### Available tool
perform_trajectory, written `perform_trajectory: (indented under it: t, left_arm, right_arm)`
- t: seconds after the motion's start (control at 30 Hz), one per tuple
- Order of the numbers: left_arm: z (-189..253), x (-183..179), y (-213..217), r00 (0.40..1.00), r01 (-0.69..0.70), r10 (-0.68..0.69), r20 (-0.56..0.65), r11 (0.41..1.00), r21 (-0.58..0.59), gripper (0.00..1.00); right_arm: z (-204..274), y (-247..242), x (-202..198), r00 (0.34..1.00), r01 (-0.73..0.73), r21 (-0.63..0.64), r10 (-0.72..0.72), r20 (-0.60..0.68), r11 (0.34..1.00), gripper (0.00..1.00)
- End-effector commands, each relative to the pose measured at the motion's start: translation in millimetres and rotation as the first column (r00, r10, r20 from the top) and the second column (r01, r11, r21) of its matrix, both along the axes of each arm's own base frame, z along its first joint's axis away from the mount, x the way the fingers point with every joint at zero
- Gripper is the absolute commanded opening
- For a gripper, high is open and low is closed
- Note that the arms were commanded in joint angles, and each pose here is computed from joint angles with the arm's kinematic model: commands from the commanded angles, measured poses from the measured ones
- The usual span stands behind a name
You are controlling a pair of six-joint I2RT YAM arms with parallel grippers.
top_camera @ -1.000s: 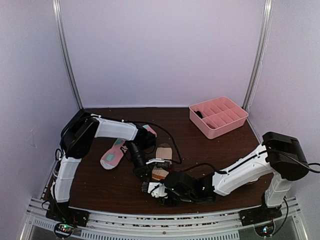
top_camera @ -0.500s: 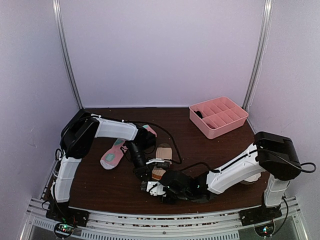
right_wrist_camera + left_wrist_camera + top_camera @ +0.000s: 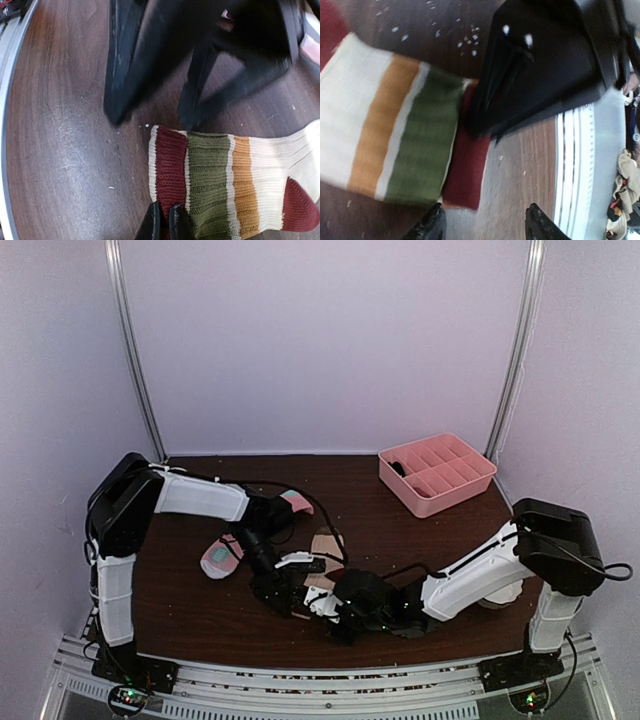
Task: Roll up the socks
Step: Roll the sock at the center of the board.
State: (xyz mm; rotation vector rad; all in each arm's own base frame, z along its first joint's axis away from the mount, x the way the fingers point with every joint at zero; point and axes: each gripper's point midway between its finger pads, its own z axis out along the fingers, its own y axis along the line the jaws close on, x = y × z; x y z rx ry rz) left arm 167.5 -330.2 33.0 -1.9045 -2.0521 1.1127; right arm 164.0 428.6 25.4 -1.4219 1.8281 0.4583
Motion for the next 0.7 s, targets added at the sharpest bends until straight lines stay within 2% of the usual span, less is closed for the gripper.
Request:
perform_trajectory:
  t: [0.0,0.17,0.3,0.67]
  left_arm:
    - [13,35,-7,0.980,-0.029,0.053,0.192,0.991,-0.127,0.55]
    - [23,60,-25,0.955,-0.079,0.129,0.266,0.979,-0.189,0.53]
    - [25,77,-42,0.947,-0.110,0.168,0.272,0.970,-0.216,0.52]
    - [0,104,-60,0.924,-0.141,0.190,0.332,0.976,-0.168,0.50]
  right_arm:
    - [-41,-34,-24,0.970,0.002,-0.063,-0.018,-0.243,0.998,0.00]
    - [-47,-37,-30,0.932,0.000,-0.035,-0.013,-0.363,0.999,0.00]
    - [-48,-38,-32,0.917,-0.004,-0.028,-0.007,-0.398,1.000,0.00]
    - [-61,-42,-43,0.870,-0.031,-0.060,-0.003,-0.493,0.998,0.00]
